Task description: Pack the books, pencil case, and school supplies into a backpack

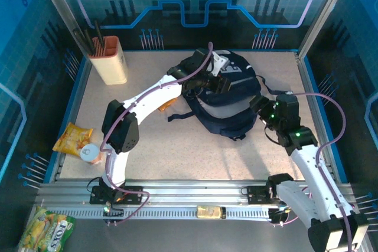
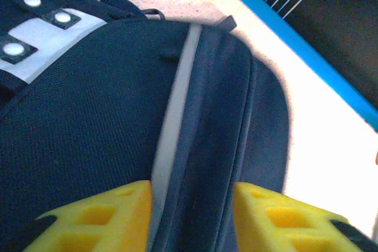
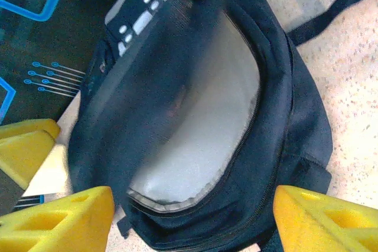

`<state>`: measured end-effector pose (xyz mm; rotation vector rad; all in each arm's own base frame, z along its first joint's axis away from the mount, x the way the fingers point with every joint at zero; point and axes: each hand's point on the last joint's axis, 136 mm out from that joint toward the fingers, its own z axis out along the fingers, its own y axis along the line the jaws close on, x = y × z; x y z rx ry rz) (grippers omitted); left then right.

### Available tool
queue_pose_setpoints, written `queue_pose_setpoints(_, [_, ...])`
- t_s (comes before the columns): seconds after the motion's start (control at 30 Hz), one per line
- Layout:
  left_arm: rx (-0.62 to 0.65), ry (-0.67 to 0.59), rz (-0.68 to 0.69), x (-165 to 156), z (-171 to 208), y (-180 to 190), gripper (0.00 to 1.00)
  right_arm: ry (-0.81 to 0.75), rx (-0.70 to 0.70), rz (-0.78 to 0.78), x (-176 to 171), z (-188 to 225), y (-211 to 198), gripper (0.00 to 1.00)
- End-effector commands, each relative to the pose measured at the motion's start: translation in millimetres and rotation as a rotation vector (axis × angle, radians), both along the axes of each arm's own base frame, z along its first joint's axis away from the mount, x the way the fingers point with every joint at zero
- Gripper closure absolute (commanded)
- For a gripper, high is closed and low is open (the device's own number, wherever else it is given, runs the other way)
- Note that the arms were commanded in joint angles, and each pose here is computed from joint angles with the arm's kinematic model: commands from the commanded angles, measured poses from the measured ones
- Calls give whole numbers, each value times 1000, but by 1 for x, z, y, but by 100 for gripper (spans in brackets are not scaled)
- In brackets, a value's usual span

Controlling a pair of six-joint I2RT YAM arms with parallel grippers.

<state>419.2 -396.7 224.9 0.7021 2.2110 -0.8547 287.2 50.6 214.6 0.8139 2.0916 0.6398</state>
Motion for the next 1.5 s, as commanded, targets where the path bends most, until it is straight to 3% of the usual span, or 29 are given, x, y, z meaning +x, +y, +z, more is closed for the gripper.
queue_pose_setpoints(0.0, [-105,37,20,-11,29,10,48,-4,-63,25,0,12,1,27])
queue_pose_setpoints(0.17, [-138,110,171,-6,21,54,43,-3,-41,99,17,9,22,26])
queue_pose_setpoints(0.3, [-134,236,357,10,-13,103,43,22,-25,160,28,-2,41,26])
queue_pose_setpoints(0.5, [-164,476,611,39,-69,155,53,67,-13,225,36,-18,64,26])
queue_pose_setpoints(0.73, [-173,545,702,68,-99,171,61,86,1,245,38,-27,76,26])
queue_pose_setpoints(0.87, [-260,592,664,80,-103,162,61,103,6,256,38,-34,81,26])
queue_pose_setpoints(1.03, [-338,604,629,89,-99,152,60,119,18,269,40,-40,85,27])
queue_pose_setpoints(1.3, [-331,650,642,93,-115,151,59,132,27,273,41,-47,88,27])
queue_pose_setpoints(1.47, [-300,669,660,94,-124,154,51,135,41,287,44,-51,93,27])
